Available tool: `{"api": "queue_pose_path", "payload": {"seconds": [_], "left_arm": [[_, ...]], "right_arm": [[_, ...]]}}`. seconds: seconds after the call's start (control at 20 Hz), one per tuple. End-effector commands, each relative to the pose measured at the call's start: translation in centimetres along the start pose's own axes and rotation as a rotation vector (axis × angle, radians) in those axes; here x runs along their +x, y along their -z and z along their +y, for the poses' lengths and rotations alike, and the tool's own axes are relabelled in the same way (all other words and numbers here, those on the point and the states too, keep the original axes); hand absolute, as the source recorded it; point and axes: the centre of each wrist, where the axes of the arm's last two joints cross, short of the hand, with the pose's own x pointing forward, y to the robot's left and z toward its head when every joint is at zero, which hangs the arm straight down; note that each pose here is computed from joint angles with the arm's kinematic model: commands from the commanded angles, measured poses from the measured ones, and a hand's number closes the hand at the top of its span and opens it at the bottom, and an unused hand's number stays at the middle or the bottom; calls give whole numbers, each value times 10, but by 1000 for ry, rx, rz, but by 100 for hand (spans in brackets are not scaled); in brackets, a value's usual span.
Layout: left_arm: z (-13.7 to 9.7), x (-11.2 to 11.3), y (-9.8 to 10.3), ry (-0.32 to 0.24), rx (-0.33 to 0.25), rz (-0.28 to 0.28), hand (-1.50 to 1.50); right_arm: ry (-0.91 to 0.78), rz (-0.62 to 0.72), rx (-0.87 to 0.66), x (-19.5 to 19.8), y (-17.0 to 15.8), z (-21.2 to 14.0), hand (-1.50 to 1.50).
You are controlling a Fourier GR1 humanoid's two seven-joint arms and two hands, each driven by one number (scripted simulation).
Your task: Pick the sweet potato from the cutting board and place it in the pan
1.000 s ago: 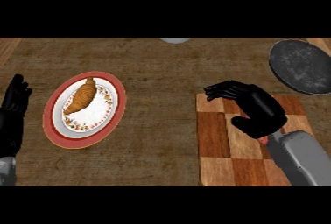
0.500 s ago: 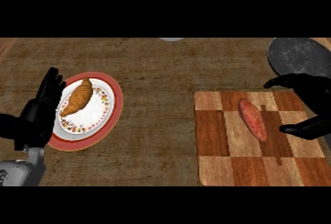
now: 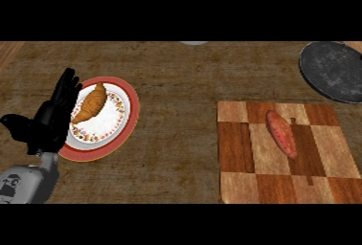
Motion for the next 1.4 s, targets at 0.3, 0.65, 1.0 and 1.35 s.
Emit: {"api": "queue_pose_path", "payload": {"seconds": [0.3,0.65,1.0,1.35], "left_arm": [[-1,-7,4,-4,-26,13,0],[-11,-8,13,2,-19,32,0],[-4,-9,11,-8,-11,29,0],[-4,-18,5,-6,-13,37,0]], "right_arm": [[-117,-108,209,22,9,-40,-150],[-96,-143,286,30,33,-36,-150],[-41,-189,396,23,50,-1,-150],[-117,-64,428,17,48,11,-150]]}}
